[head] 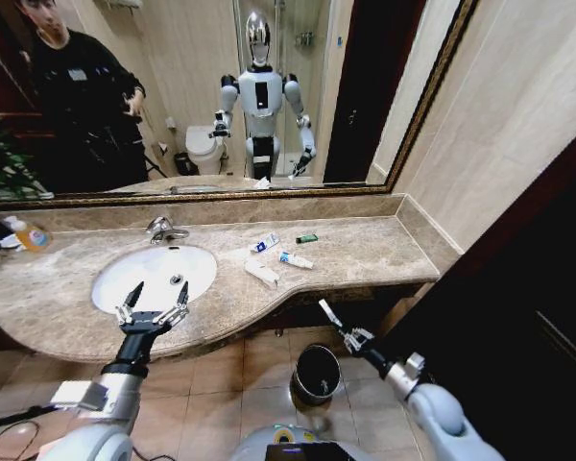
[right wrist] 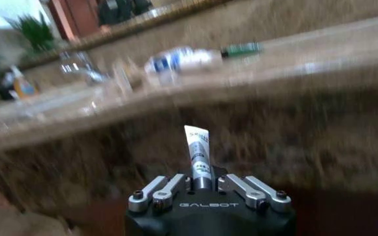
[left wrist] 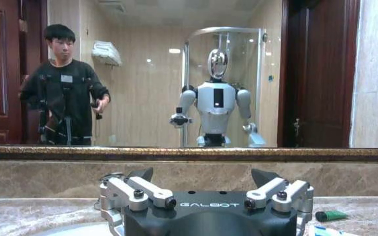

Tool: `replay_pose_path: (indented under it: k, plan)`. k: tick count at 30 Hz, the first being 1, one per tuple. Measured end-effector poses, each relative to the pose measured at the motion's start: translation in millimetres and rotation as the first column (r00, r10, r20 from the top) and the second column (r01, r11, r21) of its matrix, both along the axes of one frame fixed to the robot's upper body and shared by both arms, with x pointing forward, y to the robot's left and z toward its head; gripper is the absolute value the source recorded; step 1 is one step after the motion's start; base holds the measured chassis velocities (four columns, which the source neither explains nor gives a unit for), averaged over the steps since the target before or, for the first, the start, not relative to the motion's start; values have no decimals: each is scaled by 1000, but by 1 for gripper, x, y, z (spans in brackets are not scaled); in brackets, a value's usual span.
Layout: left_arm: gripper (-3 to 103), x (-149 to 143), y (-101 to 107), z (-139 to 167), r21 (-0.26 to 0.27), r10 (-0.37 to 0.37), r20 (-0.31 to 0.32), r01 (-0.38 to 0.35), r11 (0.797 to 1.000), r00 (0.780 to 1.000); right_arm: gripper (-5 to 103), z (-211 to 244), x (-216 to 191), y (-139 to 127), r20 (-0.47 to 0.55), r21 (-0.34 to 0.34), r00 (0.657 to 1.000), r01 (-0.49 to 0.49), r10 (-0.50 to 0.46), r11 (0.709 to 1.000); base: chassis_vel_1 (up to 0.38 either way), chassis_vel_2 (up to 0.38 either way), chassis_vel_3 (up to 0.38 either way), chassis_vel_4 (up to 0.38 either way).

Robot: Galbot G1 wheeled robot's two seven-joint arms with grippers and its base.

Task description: Pick up the trash from the sink and place it in the trash bin.

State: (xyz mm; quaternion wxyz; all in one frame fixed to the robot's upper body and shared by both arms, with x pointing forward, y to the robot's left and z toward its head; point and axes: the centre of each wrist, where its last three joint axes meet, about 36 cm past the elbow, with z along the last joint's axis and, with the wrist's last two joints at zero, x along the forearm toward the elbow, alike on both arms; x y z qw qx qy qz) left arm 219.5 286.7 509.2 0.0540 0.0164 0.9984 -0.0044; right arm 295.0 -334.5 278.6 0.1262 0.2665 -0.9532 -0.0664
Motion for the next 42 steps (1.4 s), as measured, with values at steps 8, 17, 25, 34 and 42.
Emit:
replay_pose_path:
  k: [8,17,25,34,42]
  plan:
    - [100,0,0,0,0,0,0,0,1000,1000,16,-70,-6,14,-98,-76,993,52,-59,996,0,0,0,0]
    - [100,0,0,0,0,0,0,0,1000,1000,16,-127,-18,43,-166,-121,984,46,-66,992,0,0,0,0]
    - [100,0,0,0,0,0,0,0,1000,1000,16,-166,-10,62,-232,-158,968,56,-92,986,0,0,0,0]
    - [100,0,0,0,0,0,0,0,1000,1000,1,-195,-4,73,-261,-242,953,90,-155,966,0,0,0,0]
    - [100,0,0,0,0,0,0,0,1000,1000,13,-201,-7,72,-272,-262,948,91,-164,961,0,0,0,0]
